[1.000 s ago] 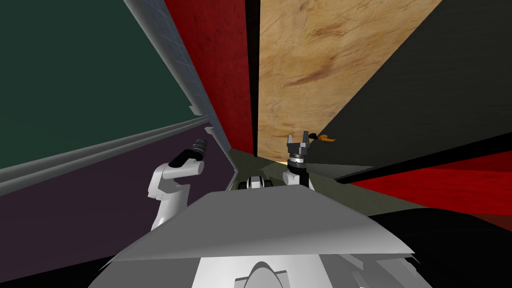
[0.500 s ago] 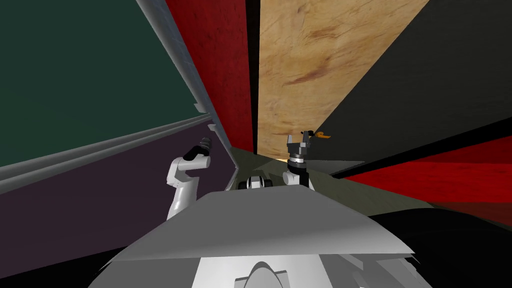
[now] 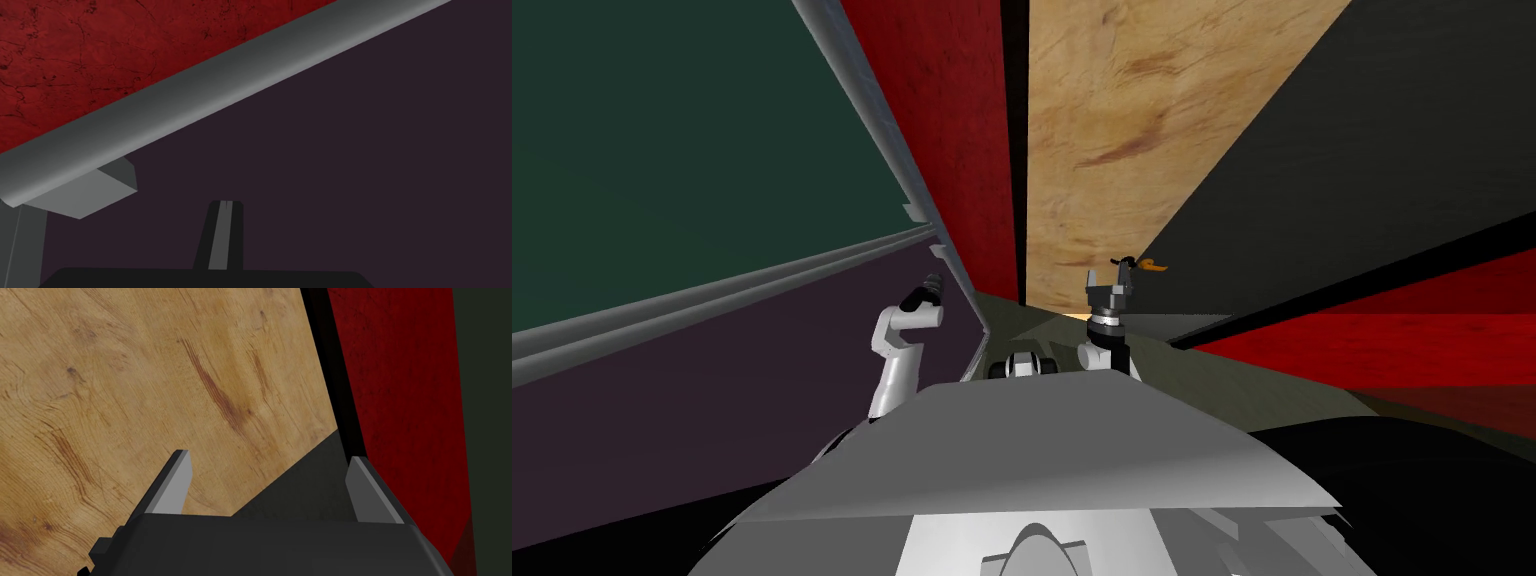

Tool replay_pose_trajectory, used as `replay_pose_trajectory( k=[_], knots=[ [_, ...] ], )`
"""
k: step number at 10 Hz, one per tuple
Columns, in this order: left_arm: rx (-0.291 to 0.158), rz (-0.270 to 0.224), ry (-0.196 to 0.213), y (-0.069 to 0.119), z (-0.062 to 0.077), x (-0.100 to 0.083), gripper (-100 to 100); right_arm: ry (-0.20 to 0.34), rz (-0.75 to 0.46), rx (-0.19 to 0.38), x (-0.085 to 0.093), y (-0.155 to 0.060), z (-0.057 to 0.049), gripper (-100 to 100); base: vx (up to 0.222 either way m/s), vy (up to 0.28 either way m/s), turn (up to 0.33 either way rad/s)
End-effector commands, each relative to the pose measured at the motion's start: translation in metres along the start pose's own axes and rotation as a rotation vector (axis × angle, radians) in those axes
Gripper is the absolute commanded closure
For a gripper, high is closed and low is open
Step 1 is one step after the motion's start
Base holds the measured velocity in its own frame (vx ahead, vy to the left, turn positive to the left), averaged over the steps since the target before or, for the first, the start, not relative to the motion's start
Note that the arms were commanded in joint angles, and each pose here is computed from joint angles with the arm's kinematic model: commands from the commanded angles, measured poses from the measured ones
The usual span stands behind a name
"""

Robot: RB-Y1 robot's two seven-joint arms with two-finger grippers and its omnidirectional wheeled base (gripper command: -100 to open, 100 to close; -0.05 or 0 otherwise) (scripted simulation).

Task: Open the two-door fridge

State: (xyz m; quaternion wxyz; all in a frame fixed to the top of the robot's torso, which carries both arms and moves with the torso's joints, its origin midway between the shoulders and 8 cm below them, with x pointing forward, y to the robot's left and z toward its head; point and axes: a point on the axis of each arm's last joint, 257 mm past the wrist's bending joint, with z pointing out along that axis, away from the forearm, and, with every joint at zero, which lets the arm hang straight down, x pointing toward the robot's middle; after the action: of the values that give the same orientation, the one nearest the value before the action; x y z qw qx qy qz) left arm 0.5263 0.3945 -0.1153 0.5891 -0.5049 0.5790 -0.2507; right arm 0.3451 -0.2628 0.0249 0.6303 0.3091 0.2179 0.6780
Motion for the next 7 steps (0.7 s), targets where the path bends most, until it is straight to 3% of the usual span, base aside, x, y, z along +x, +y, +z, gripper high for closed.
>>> replay_pose_trajectory(
  k=[1, 3, 4, 7],
  knots=[
    [-0.004, -0.007, 0.007, -0.009, 0.018, 0.009, 100, 0.000, 0.000, 0.000, 0.000, 0.000, 0.000, 0, -0.061, 0.007, 0.012],
    [-0.030, -0.006, 0.013, 0.002, 0.025, 0.013, 100, 0.000, 0.000, 0.000, 0.000, 0.000, 0.000, 0, 0.006, -0.002, -0.002],
    [0.013, -0.019, 0.034, -0.019, 0.030, 0.040, 100, 0.000, 0.000, 0.000, 0.000, 0.000, 0.000, 0, -0.167, 0.032, -0.075],
    [0.025, -0.019, 0.036, -0.039, 0.047, 0.045, 100, 0.000, 0.000, 0.000, 0.000, 0.000, 0.000, 0, -0.152, 0.028, -0.015]
  ],
)
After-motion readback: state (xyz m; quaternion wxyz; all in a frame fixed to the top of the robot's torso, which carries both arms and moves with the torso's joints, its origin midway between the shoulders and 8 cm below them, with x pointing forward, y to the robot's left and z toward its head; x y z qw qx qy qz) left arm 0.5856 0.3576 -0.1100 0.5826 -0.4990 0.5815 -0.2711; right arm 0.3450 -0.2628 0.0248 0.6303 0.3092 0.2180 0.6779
